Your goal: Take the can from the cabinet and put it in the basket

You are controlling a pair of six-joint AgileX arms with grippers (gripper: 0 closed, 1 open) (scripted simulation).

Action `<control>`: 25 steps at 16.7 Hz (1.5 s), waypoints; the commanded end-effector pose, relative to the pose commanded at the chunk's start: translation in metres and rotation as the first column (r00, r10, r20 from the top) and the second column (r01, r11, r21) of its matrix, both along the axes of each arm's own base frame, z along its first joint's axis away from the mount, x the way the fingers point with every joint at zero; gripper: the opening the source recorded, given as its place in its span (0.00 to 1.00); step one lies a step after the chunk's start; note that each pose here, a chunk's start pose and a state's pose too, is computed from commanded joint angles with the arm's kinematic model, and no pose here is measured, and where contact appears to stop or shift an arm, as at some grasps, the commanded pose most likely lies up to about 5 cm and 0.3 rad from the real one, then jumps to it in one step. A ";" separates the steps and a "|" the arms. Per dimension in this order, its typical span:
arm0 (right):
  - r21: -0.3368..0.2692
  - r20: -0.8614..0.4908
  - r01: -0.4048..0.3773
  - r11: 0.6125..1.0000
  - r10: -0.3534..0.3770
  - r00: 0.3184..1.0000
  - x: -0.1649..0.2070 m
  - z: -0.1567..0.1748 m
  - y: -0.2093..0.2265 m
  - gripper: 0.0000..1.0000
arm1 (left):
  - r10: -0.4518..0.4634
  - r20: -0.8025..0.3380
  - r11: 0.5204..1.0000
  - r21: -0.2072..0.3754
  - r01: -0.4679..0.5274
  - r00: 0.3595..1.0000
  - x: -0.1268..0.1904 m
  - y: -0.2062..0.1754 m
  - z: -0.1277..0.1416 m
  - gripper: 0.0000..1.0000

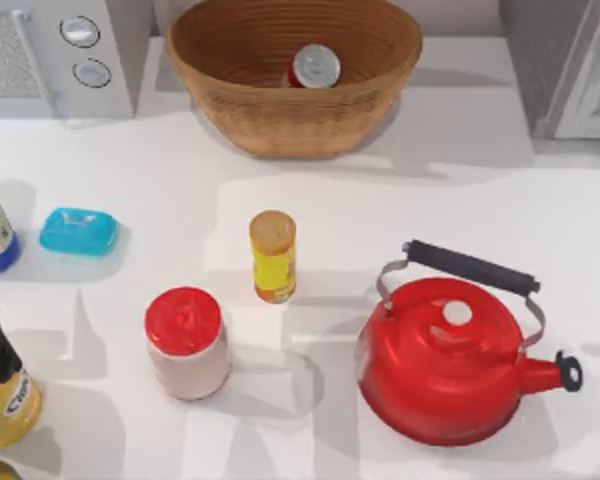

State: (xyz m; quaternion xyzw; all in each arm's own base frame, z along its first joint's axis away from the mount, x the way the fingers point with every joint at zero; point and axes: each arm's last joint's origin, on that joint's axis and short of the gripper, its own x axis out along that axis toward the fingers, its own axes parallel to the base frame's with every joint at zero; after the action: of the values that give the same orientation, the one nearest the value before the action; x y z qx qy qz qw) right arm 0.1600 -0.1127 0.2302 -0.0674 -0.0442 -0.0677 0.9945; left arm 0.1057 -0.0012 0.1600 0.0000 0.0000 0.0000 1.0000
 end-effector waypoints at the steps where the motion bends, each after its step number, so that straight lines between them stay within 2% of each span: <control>1: -0.002 -0.004 0.008 1.000 -0.008 1.000 0.002 -0.002 -0.016 1.00 | 0.000 0.000 1.000 0.000 0.000 1.000 0.000 0.000 0.000 1.00; 4: 0.009 -0.024 0.013 1.000 -0.013 1.000 0.001 -0.017 -0.060 1.00 | 0.000 0.000 1.000 0.000 0.000 1.000 0.000 0.000 0.000 1.00; 7: 0.055 -0.050 -0.027 0.998 0.030 0.998 -0.005 -0.041 -0.087 1.00 | 0.000 0.000 1.000 0.000 0.000 1.000 0.000 0.000 0.000 1.00; 11: 0.134 -0.078 -0.123 0.983 0.134 0.988 -0.006 -0.068 -0.089 1.00 | 0.000 0.000 1.000 0.000 0.000 1.000 0.000 0.000 0.000 1.00; 17: 0.137 -0.078 -0.129 0.982 0.141 0.987 -0.006 -0.069 -0.089 1.00 | 0.000 0.000 1.000 0.000 0.000 1.000 0.000 0.000 0.000 1.00; 21: 0.083 -0.062 -0.102 0.991 0.108 0.992 0.001 -0.042 -0.106 1.00 | 0.000 0.000 1.000 0.000 0.000 1.000 0.000 0.000 0.000 1.00; 23: 0.041 -0.048 -0.091 0.995 0.093 0.995 0.009 -0.011 -0.120 1.00 | 0.000 0.000 1.000 0.000 0.000 1.000 0.000 0.000 0.000 1.00; 25: -0.004 -0.030 -0.085 0.996 0.085 0.996 0.017 0.034 -0.133 1.00 | 0.000 0.000 1.000 0.000 0.000 1.000 0.000 0.000 0.000 1.00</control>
State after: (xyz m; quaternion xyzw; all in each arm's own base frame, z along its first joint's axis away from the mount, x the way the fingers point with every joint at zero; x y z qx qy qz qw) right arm 0.1773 -0.2455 0.2643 -0.0691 -0.0323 -0.0242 0.9968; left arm 0.1057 -0.0012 0.1600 0.0000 0.0000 0.0000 1.0000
